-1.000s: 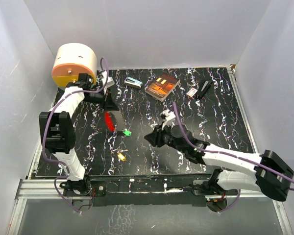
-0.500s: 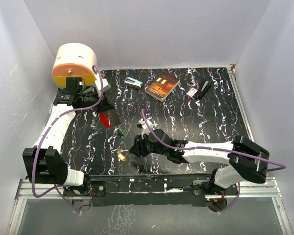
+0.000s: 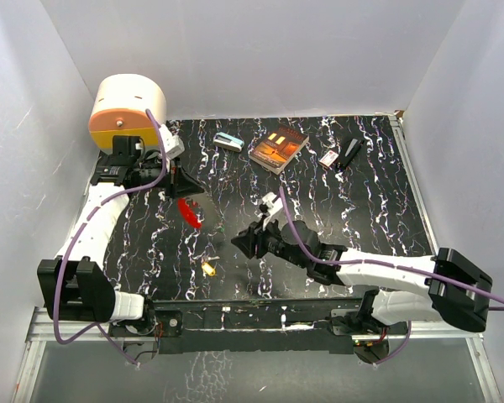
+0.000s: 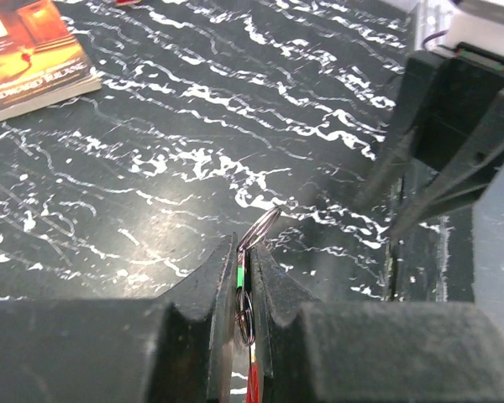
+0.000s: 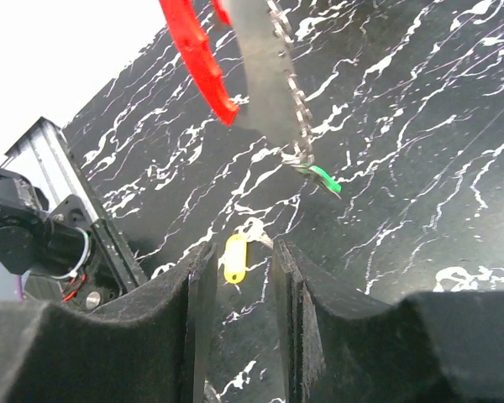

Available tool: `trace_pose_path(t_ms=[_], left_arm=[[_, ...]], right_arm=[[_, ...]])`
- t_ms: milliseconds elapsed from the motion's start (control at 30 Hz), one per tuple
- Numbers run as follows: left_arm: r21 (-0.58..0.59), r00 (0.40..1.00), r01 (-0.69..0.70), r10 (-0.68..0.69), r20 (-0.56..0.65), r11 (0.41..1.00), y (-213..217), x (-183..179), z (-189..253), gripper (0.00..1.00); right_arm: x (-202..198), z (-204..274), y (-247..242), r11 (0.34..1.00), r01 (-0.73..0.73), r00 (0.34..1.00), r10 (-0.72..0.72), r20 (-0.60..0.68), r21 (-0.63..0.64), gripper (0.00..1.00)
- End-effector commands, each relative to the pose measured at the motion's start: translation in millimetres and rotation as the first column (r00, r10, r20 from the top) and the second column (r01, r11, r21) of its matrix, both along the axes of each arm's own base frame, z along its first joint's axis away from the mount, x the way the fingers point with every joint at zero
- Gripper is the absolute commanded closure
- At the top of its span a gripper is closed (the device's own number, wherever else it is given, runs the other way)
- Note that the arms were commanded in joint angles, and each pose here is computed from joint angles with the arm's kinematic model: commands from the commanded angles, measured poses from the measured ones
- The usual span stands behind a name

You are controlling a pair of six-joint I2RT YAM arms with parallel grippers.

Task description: Put the keys on the keyring

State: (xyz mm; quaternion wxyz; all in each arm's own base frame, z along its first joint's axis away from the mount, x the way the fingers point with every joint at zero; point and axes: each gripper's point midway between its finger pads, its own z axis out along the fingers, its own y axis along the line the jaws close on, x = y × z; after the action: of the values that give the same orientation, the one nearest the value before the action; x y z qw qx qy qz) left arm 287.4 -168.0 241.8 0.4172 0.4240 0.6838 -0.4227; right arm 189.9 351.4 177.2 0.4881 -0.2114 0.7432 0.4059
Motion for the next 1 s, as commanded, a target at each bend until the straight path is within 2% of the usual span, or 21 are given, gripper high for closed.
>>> trace_pose_path(t_ms=[0, 267, 333, 400, 533, 633, 967], left_arm=[[-0.136, 0.995, 0.101, -0.102, 0.003, 0.985, -10.5, -24.4, 28.9, 1.00], [-0.212, 0.970, 0.236, -0.243, -0.008, 0.948, -14.7, -60.3, 27.3, 1.00], [-0.212, 0.958, 0.284, -0.283, 0.037, 0.935, -17.9, -70.0, 28.0, 1.00], [-0.234, 0.950, 0.299, -0.311, -0.016, 0.925, -24.6, -76.3, 28.0, 1.00], [-0.236, 0.934, 0.352, -0.355, 0.029, 0.906, -33.9, -91.1, 30.0, 1.00], [-0.275, 0.934, 0.343, -0.357, 0.000, 0.898, -37.4, -90.5, 36.3, 1.00], [-0.295, 0.935, 0.335, -0.355, -0.017, 0.895, -39.4, -83.5, 39.8, 1.00]], right_arm=[[19.1, 46.3, -8.3, 0.993, 0.043, 0.989, -0.058, 0.134, 0.114, 0.64], [36.2, 59.1, -34.7, 0.988, 0.102, 0.980, -0.120, 0.160, 0.118, 0.65], [35.8, 57.0, -39.6, 0.986, 0.111, 0.980, -0.130, 0.150, 0.126, 0.65], [35.0, 54.0, -43.3, 0.984, 0.118, 0.980, -0.137, 0.142, 0.135, 0.65], [33.3, 48.5, -45.8, 0.984, 0.119, 0.982, -0.137, 0.132, 0.133, 0.66], [32.9, 48.5, -45.9, 0.984, 0.117, 0.982, -0.134, 0.130, 0.132, 0.66], [32.8, 47.0, -49.9, 0.985, 0.124, 0.980, -0.140, 0.142, 0.118, 0.66]])
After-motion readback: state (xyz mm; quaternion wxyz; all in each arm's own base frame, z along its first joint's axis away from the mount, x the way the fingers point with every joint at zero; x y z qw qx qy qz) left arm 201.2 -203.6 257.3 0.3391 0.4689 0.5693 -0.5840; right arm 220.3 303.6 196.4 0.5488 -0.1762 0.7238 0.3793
